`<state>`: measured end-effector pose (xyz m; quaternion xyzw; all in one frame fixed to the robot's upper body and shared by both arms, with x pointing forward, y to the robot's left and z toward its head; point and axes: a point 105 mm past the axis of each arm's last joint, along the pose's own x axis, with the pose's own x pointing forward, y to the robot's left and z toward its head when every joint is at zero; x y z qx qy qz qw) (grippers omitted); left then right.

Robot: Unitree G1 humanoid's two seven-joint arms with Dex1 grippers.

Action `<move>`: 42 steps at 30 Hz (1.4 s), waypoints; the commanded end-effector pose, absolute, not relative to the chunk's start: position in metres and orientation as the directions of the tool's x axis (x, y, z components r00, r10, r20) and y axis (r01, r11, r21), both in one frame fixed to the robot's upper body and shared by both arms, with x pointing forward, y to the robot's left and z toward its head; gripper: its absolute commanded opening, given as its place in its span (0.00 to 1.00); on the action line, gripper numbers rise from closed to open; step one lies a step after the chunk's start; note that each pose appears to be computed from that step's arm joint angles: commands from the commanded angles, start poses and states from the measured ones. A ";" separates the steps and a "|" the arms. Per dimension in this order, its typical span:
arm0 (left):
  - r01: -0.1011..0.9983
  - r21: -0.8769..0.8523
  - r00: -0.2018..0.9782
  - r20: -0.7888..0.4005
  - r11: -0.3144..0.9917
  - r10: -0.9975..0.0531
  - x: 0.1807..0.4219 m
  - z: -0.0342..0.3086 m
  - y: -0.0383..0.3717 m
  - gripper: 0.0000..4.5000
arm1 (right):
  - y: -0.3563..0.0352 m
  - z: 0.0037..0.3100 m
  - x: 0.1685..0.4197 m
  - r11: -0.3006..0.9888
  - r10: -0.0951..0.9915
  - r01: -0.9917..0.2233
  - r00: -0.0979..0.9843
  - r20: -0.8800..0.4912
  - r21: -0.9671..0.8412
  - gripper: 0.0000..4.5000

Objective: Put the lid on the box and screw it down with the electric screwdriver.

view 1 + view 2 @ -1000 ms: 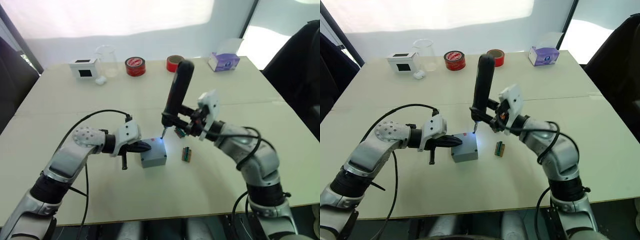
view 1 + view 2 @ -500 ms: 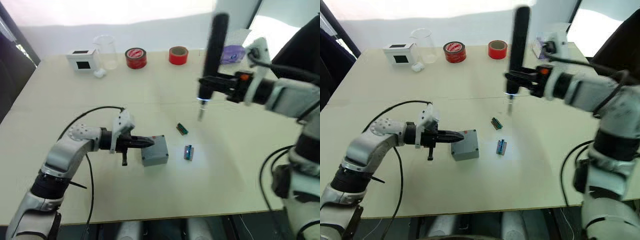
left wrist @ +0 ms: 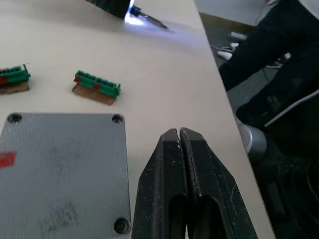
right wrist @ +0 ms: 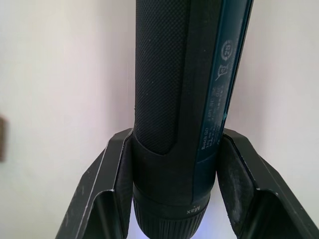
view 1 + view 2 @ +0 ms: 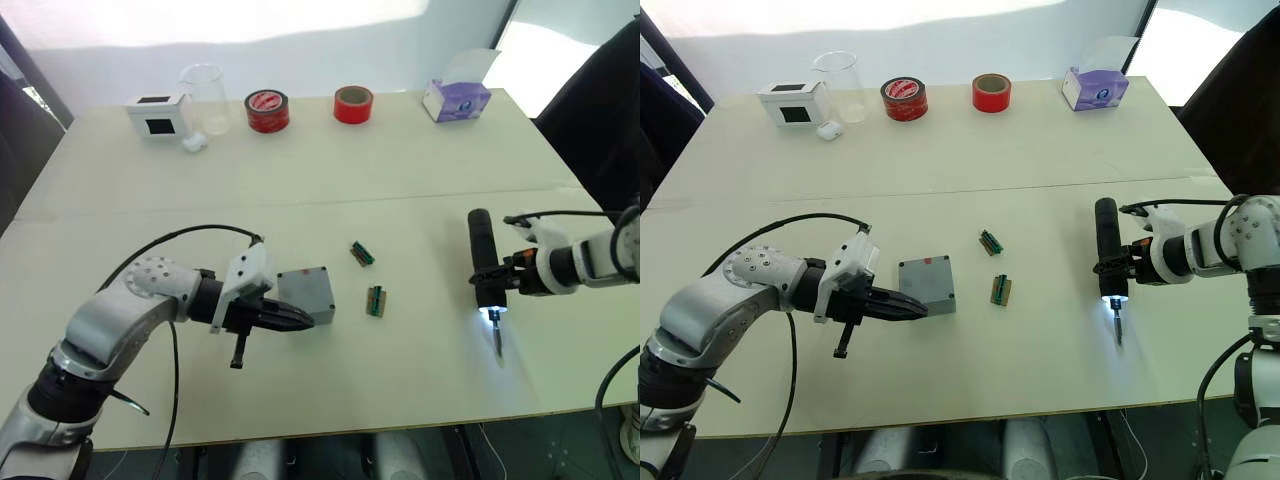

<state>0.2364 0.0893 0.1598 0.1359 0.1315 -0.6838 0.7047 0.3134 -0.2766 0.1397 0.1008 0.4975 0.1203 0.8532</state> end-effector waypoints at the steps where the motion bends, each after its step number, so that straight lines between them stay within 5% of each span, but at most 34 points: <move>1: 0.999 0.042 0.047 -0.367 0.034 -0.929 0.231 0.166 0.088 0.00 | -0.286 0.150 0.320 0.959 0.282 -0.117 0.509 -0.813 0.259 0.41; 2: 0.998 0.043 0.054 -0.372 0.041 -0.927 0.231 0.165 0.089 0.00 | -0.287 0.148 0.320 0.961 0.275 -0.115 0.502 -0.820 0.252 0.41; 4: 0.997 0.052 0.069 -0.375 0.054 -0.924 0.232 0.165 0.090 0.00 | -0.290 0.144 0.320 0.964 0.264 -0.120 0.490 -0.831 0.235 0.63; 9: 0.992 0.075 0.119 -0.399 0.097 -0.909 0.237 0.163 0.094 0.00 | -0.292 0.142 0.320 0.964 0.266 -0.138 0.477 -0.838 0.228 0.99; 15: 0.966 0.083 0.257 -0.357 0.243 -0.898 0.258 0.178 0.119 0.00 | -0.293 0.163 0.331 0.960 0.251 -0.250 0.564 -0.787 0.127 0.99; 20: 0.905 0.114 0.422 -0.346 0.409 -0.838 0.282 0.182 0.147 0.00 | -0.256 0.229 0.345 0.849 0.381 -0.524 0.689 -0.616 -0.060 0.99; 23: 0.887 0.131 0.459 -0.362 0.443 -0.811 0.288 0.177 0.154 0.00 | -0.239 0.236 0.340 0.779 0.429 -0.612 0.679 -0.595 -0.136 0.99; 29: 0.881 0.171 0.468 -0.451 0.441 -0.760 0.295 0.142 0.148 0.00 | -0.116 0.190 0.274 0.299 0.775 -0.943 0.330 -0.539 -0.146 0.99; 42: 0.922 0.178 0.387 -0.473 0.345 -0.791 0.294 0.122 0.121 0.00 | -0.083 0.148 0.263 0.262 0.797 -0.964 0.240 -0.555 -0.041 0.99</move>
